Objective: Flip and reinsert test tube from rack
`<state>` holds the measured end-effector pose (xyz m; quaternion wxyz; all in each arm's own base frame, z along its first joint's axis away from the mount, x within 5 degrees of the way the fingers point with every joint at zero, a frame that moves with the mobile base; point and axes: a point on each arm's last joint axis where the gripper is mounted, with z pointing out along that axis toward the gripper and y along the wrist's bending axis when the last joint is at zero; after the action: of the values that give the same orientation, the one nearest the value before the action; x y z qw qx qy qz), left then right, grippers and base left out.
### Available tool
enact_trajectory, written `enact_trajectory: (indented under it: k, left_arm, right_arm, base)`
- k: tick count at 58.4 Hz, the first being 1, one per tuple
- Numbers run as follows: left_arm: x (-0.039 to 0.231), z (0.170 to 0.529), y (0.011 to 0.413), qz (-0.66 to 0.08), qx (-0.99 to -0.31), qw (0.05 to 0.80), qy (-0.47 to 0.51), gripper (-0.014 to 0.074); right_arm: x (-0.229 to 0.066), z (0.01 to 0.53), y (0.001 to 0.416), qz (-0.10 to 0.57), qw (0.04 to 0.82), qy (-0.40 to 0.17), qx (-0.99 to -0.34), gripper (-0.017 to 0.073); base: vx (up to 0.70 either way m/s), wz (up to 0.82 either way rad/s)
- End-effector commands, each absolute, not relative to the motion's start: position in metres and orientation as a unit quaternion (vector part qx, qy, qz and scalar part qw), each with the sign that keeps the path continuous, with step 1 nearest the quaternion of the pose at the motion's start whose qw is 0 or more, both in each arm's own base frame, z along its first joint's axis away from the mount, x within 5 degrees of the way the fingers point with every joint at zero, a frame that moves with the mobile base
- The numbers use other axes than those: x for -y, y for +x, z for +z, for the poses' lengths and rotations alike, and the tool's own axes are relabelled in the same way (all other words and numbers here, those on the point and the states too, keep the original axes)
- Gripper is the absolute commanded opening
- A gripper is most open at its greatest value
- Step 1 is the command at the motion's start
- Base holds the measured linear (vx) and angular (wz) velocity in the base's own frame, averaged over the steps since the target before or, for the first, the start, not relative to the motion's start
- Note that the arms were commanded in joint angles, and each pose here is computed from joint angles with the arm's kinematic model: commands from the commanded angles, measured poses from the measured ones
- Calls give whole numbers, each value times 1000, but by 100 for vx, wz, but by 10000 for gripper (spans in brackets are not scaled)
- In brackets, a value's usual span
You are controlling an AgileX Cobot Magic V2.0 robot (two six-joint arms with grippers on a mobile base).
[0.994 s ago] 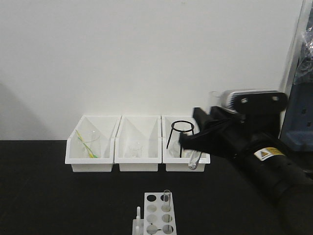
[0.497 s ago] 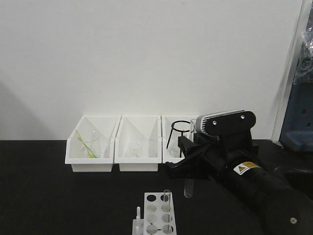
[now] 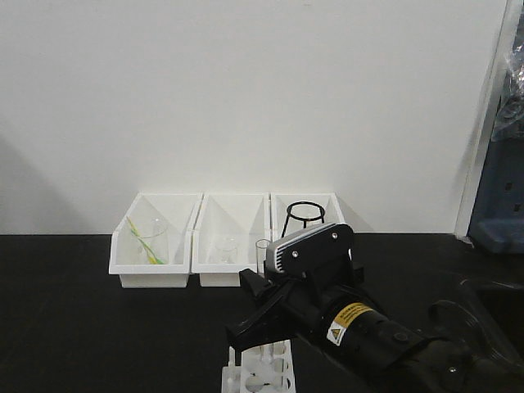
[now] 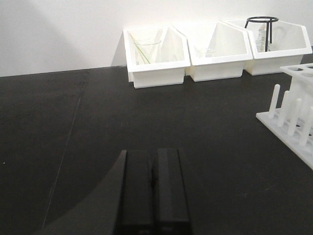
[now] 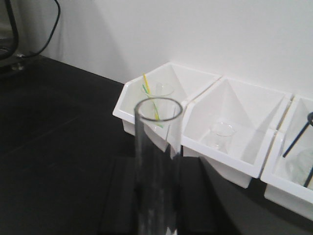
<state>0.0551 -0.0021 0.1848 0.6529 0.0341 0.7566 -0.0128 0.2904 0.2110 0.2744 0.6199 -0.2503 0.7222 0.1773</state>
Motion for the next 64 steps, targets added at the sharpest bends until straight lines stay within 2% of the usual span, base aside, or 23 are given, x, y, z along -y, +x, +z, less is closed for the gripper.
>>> enact_trajectory:
  k: [1,12,16,31,41,64]
  left_arm:
    - [3,194,55,-24,-726,686,33,-7]
    - [3,194,55,-24,-726,686,33,-7]
    - [3,194,55,-24,-726,686,33,-7]
    - [3,194,55,-24,-726,686,33,-7]
    - [3,194,55,-24,-726,686,33,-7]
    - [3,194,55,-24,-726,686,33,-7]
  right_arm:
    - [-213,304,287,204,683,-255,-653,-10]
    - [-201,285,263,241,751,-242,-565,-10]
    - [-195,274,254,248,759,-237,-553,-10]
    - [-193,266,250,246,747,-247,-565,-10]
    - [-194,259,251,245,720,-254,-598,-10]
    - [-198,251,251,232,714,-289,-594,-10]
  base:
    - [0,0]
    - [0,0]
    - [0,0]
    - [0,0]
    - [0,0]
    - [0,0]
